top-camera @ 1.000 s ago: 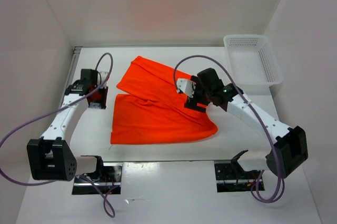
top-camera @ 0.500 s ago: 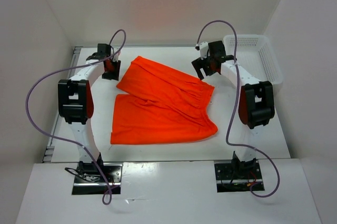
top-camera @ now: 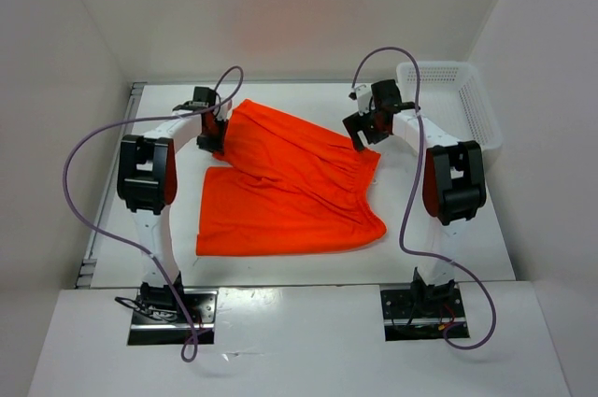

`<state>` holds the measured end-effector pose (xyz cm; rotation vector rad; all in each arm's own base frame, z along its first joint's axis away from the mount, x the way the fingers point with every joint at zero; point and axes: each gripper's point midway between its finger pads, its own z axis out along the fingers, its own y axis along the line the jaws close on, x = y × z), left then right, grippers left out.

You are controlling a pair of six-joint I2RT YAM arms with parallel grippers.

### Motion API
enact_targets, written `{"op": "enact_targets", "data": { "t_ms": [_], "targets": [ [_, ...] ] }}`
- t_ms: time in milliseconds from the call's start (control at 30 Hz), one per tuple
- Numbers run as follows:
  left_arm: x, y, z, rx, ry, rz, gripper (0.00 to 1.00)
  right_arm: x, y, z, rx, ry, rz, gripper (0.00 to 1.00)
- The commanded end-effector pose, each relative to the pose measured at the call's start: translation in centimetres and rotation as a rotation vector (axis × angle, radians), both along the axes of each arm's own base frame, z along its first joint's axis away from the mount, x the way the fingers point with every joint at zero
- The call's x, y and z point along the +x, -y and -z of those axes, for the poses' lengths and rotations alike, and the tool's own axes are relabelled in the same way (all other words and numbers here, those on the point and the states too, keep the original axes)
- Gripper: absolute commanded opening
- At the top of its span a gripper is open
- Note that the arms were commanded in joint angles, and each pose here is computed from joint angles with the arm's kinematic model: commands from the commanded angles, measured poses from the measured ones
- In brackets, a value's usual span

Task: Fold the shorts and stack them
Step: Flatten the shorts out, then fold the shorts

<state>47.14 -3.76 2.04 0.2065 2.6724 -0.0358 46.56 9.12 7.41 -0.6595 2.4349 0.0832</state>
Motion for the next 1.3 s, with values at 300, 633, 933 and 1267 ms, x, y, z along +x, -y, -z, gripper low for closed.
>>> {"op": "enact_targets", "data": {
  "t_ms": [300,633,933,1267],
  "targets": [
    [-10.5,-4.4,3.7,0.144,-0.221,-0.077,0.00,-1.1,0.9,0.0,-0.045,0.013,-0.055,0.95],
    [-15.0,-4.1,1.9,0.116,-0.271,-0.063,0.13,0.5,-1.3,-0.9,-0.015,0.034,-0.143,0.95],
    [-1.6,-3.2,-8.6,0.141,0.116,-0.082,0.56,0.6,-1.4,-0.7,-0.019,0.029,-0.164,0.92],
    [7.4,0.2,-3.8,0.122,0.119,-0.030,0.62,0.7,-1.1,-0.1,-0.059,0.022,-0.206,0.84]
  ]
}}
